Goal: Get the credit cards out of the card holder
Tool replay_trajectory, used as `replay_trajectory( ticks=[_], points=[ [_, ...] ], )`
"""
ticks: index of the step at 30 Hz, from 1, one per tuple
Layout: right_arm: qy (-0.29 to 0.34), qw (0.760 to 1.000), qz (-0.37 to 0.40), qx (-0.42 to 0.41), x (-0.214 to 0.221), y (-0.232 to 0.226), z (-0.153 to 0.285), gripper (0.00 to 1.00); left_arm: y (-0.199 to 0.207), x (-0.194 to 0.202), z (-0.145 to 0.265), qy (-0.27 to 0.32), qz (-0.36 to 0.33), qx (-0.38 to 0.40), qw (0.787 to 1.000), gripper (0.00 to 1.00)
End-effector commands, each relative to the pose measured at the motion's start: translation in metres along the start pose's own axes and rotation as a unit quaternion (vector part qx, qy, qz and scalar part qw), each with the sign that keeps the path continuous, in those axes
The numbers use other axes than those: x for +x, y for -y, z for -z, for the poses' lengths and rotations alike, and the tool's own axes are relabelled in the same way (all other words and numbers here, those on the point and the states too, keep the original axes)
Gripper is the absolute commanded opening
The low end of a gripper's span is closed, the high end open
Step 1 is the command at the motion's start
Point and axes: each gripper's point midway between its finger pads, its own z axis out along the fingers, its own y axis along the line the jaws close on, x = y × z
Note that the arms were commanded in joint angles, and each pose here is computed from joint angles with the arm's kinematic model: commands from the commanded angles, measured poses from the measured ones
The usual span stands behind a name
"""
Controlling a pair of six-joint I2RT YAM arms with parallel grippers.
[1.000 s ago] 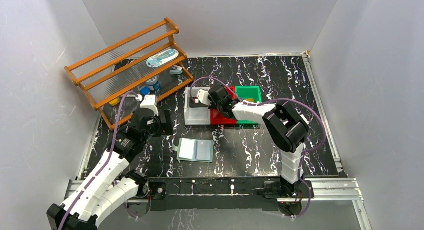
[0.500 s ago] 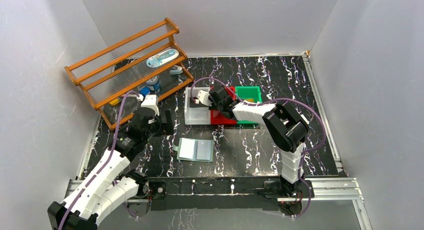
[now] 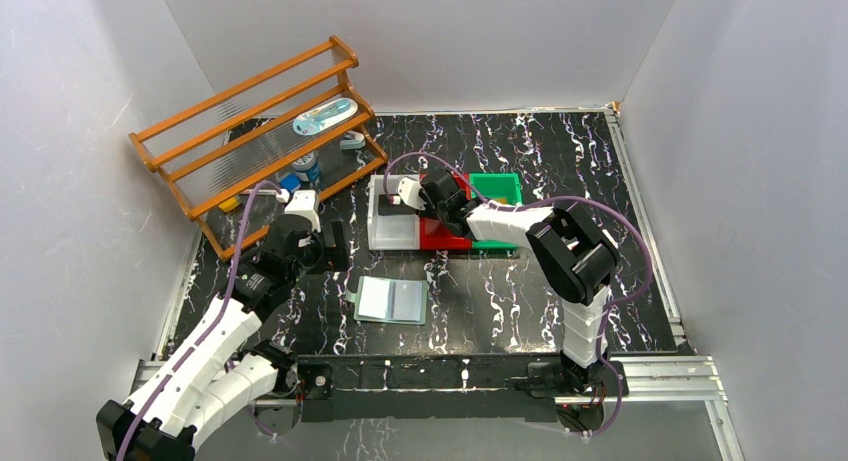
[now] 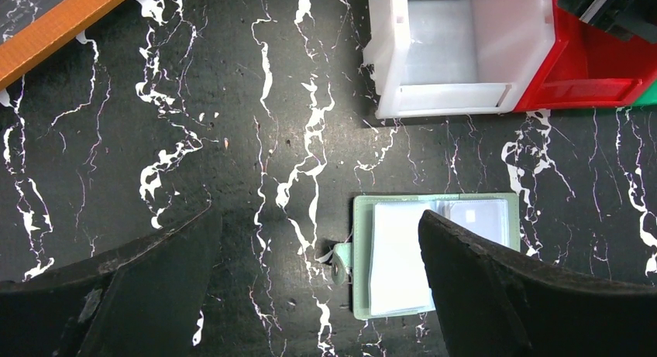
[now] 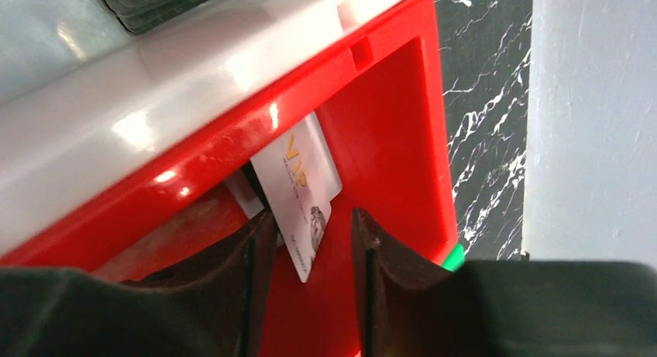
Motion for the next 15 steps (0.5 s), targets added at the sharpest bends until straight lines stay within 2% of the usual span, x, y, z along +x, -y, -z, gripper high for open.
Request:
replay_trajectory(
  ticks=[1, 7, 15],
  points=[
    [0.031, 0.999, -0.023, 0.007, -0.013, 0.008, 0.004, 0.52, 0.003, -0.003, 0.003, -0.001, -0.006, 0.006, 1.0, 0.98],
    [0.069, 0.995, -0.067, 0.002, -0.028, 0.014, 0.015, 0.53, 0.004, -0.002, 0.002, -0.005, -0.008, 0.008, 1.0, 0.98],
    [0.084, 0.992, -0.099, 0.011, -0.033, 0.024, 0.028, 0.54, 0.005, -0.001, 0.002, -0.007, -0.01, 0.013, 1.0, 0.98]
  ],
)
